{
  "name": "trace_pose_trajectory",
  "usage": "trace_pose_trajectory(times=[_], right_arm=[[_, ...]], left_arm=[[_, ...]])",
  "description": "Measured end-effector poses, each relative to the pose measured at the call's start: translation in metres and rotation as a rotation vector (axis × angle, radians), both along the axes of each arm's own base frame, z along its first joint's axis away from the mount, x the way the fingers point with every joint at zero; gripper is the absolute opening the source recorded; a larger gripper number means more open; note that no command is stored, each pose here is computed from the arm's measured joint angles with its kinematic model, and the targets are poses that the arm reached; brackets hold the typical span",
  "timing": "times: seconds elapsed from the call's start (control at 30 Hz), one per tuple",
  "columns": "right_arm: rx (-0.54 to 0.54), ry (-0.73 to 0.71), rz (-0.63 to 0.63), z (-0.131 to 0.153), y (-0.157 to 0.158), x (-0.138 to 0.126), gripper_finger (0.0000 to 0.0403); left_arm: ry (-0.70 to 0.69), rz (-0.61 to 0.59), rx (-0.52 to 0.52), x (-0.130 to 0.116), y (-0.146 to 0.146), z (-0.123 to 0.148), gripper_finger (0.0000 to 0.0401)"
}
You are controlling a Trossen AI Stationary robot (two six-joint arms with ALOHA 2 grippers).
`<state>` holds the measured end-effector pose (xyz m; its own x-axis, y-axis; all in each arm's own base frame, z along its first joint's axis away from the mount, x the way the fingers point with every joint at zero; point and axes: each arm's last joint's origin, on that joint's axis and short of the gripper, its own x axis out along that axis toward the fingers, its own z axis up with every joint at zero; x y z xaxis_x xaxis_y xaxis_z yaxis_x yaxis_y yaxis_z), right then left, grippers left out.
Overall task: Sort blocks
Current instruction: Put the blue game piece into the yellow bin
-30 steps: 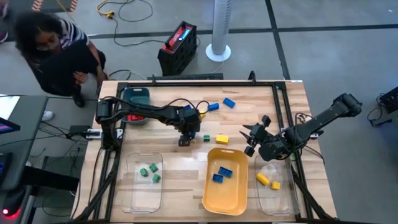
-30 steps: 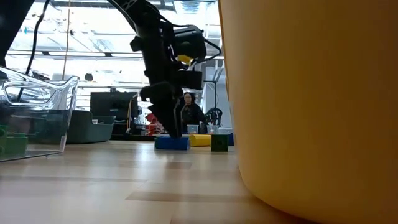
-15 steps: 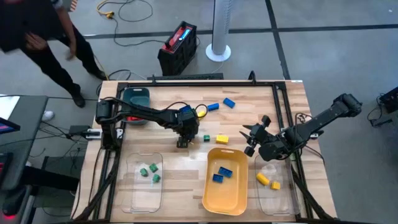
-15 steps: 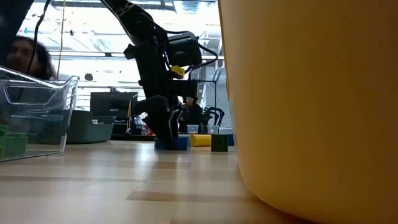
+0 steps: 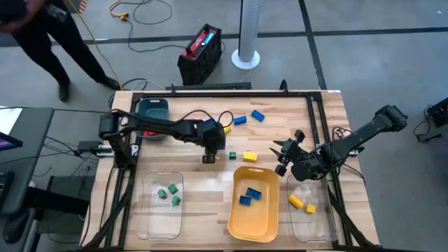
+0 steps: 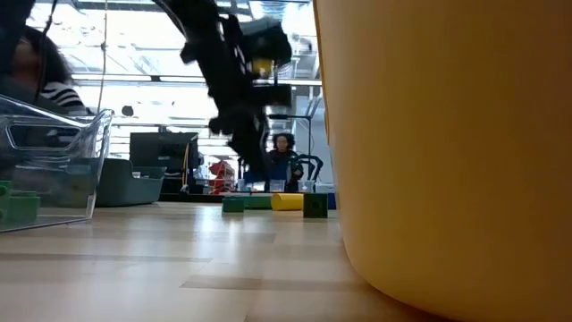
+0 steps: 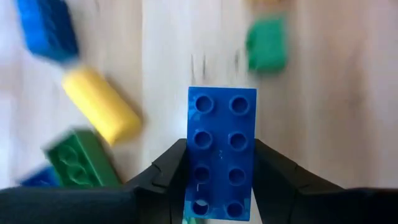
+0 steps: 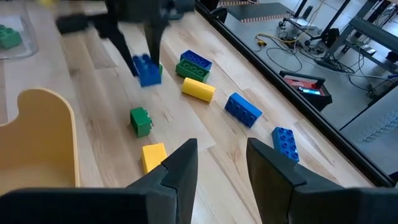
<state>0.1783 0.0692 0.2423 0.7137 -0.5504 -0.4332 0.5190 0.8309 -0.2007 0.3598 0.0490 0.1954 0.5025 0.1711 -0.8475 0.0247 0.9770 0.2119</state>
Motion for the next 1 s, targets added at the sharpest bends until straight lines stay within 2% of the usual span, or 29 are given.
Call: trace_pose_trajectory(times=[0.27,0.4,0.5,0.73,0.87,1.0], right_arm=[[0.0,0.003,0.0,0.0,-0.001,-0.001,0.0152],[0.005,-0.005,-0.015,0.002,-0.004,-0.001,0.0152],[0.006,-0.002,-0.048,0.002,-0.01,0.002,0.0152],[0.049,0.04,-0.061,0.009,-0.029,0.011,0.0152],[0.04,0.046,-0.05,0.014,-0.032,0.013,0.0152],[0.038,0.045,-0.042,0.018,-0.031,0.014,0.0152]], left_arm=[[-0.343,-0.137,0.079,-0.008,-0.054,0.072,0.0129],[-0.509,-0.24,0.048,-0.005,-0.097,0.088,0.0129],[-0.546,-0.284,0.006,0.001,-0.123,0.084,0.0129],[-0.483,-0.315,-0.061,0.032,-0.159,0.064,0.0129],[-0.438,-0.344,-0.076,0.048,-0.175,0.053,0.0129],[-0.391,-0.322,-0.105,0.062,-0.184,0.04,0.0132]])
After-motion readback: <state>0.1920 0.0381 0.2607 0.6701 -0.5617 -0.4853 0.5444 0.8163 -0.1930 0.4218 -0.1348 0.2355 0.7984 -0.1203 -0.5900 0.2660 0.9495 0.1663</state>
